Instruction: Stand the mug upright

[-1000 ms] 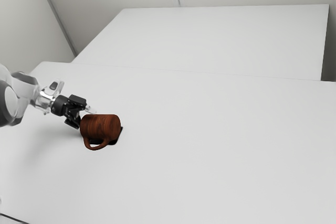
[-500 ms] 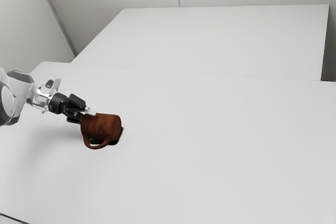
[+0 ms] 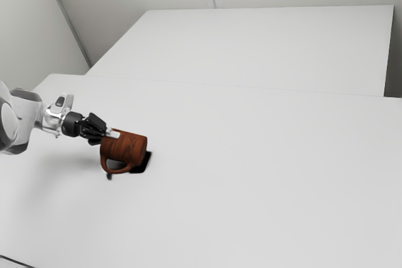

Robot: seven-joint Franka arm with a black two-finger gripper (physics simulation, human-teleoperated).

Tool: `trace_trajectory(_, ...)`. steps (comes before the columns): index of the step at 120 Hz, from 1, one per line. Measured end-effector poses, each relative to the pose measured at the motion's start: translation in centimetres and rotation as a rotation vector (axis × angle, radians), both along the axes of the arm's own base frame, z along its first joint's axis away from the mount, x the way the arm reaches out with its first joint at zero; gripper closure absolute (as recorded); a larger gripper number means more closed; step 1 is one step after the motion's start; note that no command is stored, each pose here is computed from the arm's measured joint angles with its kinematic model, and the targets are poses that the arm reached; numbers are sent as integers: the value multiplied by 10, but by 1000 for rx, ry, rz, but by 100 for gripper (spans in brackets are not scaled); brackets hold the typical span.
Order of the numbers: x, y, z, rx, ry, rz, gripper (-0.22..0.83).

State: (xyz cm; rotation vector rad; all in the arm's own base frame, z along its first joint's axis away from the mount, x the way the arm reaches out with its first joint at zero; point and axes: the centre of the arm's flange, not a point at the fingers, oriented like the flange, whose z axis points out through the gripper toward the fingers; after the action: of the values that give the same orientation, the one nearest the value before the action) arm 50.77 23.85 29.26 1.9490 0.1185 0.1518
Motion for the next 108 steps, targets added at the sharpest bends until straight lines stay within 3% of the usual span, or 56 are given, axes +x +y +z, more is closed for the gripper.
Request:
trace_trajectory(20,-7,-7,18,-16,-43,8,78)
trace_trajectory(42,17,-43,71,172,-72,-37,78)
trace_trajectory(64,28,-92,105,463,22,-84,79)
trace_trajectory(84,22,-124,111,655,122,-41,79)
trace_trajectory(108,18,-148,113,876,178,21,79)
